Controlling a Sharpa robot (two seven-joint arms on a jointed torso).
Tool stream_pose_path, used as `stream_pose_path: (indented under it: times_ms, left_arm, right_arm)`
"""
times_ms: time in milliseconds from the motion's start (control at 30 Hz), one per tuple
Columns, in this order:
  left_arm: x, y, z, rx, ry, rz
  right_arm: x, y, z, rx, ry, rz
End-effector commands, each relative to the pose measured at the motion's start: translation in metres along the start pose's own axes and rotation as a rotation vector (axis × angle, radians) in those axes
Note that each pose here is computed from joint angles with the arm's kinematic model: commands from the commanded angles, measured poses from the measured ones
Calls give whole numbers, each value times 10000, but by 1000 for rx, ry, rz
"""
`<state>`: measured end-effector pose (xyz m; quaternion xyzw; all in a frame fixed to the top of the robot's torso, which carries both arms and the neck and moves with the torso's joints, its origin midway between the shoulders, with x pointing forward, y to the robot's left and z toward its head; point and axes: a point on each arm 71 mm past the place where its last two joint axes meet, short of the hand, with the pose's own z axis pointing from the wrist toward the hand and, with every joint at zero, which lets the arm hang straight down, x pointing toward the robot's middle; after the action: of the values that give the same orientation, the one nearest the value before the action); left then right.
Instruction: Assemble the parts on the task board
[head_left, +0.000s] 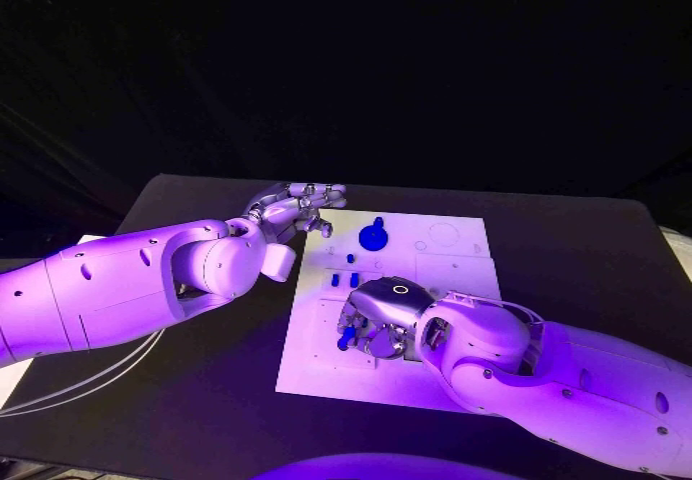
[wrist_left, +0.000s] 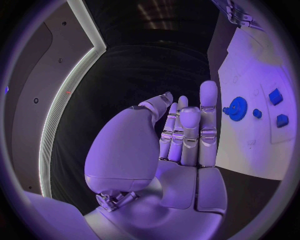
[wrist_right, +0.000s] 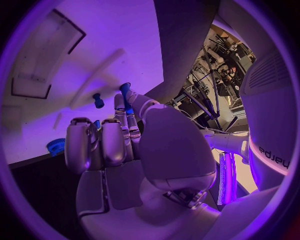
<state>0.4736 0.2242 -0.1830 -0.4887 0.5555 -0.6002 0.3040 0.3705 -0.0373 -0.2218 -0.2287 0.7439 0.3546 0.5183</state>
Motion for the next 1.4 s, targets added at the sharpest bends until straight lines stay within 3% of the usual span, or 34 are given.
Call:
stream_pose_path:
  times_ms: [33, 867, 1167, 1400]
  left_arm:
    - [24, -4, 3, 4, 20, -9]
    - [23, -2, 2, 1, 22, -10]
    - [22, -2, -1, 0, 22, -10]
    - [12, -2, -2, -1, 21, -10]
  right_arm:
    - [23, -10, 0, 5, 22, -31]
    - [77, 65, 82, 11, 36, -74]
    - [45, 73, 72, 0, -23, -50]
    - [-11, 58, -21, -13, -91, -25]
